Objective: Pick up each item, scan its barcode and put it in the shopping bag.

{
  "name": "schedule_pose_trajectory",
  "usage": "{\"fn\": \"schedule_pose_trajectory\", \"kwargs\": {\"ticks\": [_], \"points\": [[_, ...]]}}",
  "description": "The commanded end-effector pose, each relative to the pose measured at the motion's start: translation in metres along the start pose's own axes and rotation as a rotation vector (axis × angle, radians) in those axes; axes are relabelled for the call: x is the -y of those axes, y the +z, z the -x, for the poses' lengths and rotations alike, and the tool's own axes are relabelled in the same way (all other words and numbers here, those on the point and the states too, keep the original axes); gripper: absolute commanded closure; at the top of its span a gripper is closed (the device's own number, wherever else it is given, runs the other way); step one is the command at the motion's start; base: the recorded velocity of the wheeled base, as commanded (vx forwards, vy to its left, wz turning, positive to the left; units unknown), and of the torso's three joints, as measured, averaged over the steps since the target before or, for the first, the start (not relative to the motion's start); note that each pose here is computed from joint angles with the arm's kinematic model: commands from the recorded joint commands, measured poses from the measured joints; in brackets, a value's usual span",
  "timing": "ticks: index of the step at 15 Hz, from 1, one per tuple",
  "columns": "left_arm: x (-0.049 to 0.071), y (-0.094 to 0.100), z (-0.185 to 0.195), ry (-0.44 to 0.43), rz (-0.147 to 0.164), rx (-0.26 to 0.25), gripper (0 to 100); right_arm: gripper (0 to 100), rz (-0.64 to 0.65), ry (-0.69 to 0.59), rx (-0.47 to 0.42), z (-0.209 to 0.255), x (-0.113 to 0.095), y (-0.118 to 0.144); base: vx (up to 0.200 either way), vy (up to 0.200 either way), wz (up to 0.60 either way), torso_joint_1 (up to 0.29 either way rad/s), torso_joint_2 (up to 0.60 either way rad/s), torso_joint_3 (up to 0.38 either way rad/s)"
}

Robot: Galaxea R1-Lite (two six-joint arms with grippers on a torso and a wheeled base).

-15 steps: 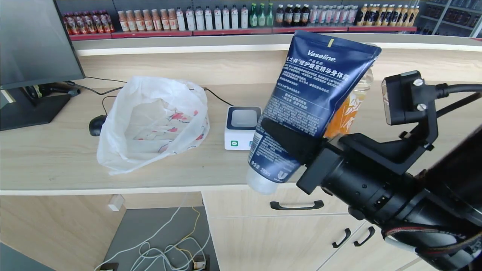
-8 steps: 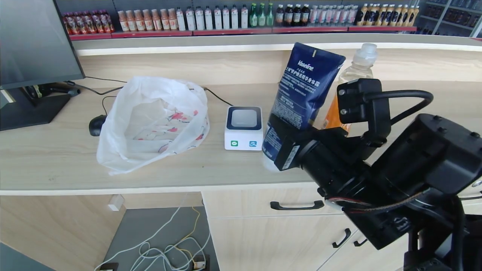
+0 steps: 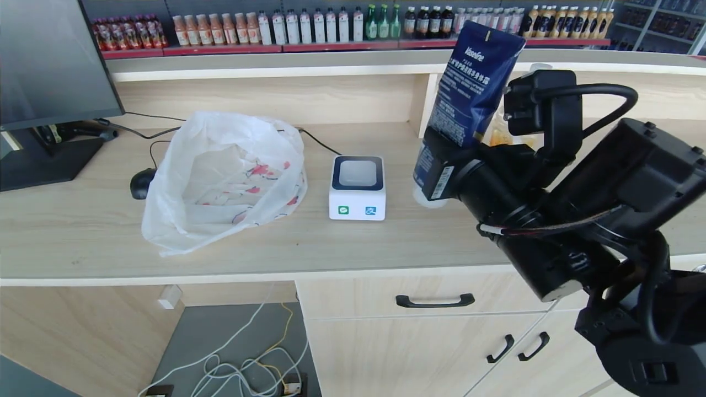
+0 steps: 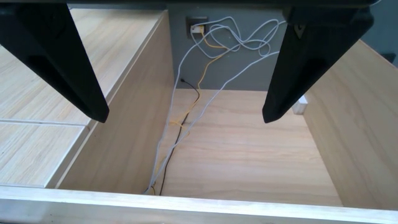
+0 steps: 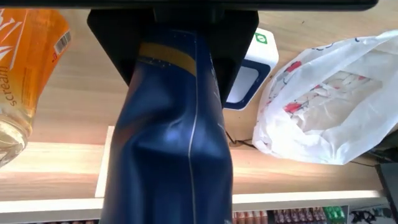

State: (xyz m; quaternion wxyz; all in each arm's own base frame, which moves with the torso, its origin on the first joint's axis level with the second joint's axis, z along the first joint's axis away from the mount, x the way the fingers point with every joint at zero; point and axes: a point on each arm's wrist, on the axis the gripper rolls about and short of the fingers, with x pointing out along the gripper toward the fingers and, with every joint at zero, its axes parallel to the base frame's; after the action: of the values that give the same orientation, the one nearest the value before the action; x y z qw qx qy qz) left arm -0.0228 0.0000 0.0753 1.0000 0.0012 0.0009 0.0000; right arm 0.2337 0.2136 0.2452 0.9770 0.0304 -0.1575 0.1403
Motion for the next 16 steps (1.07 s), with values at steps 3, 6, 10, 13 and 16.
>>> {"fn": "schedule_pose_trajectory", "kwargs": {"ticks": [3, 6, 10, 13, 16], "points": [[0.0, 0.0, 0.0, 0.0, -0.001, 0.0, 0, 100, 0.03, -0.054, -0.005, -0.014, 0.025, -0.009, 0.0, 0.0, 0.0, 0.0, 0.0, 0.0], [0.0, 0.0, 0.0, 0.0, 0.002, 0.0, 0, 100, 0.033, -0.068, -0.013, -0.016, 0.031, -0.013, 0.0, 0.0, 0.0, 0.0, 0.0, 0.0], [0.0, 0.0, 0.0, 0.002, 0.007, 0.0, 0, 100, -0.003, -0.074, -0.017, -0.017, 0.033, -0.015, 0.0, 0.1, 0.0, -0.001, 0.0, 0.002], [0.0, 0.0, 0.0, 0.002, 0.013, 0.0, 0, 100, -0.011, -0.071, -0.014, -0.017, 0.032, -0.014, 0.0, 0.2, 0.0, 0.002, 0.01, 0.004], [0.0, 0.0, 0.0, 0.002, 0.013, 0.0, 0, 100, -0.016, -0.072, -0.004, -0.018, 0.032, -0.011, 0.0, 0.2, 0.0, 0.006, 0.0, 0.001]]}}
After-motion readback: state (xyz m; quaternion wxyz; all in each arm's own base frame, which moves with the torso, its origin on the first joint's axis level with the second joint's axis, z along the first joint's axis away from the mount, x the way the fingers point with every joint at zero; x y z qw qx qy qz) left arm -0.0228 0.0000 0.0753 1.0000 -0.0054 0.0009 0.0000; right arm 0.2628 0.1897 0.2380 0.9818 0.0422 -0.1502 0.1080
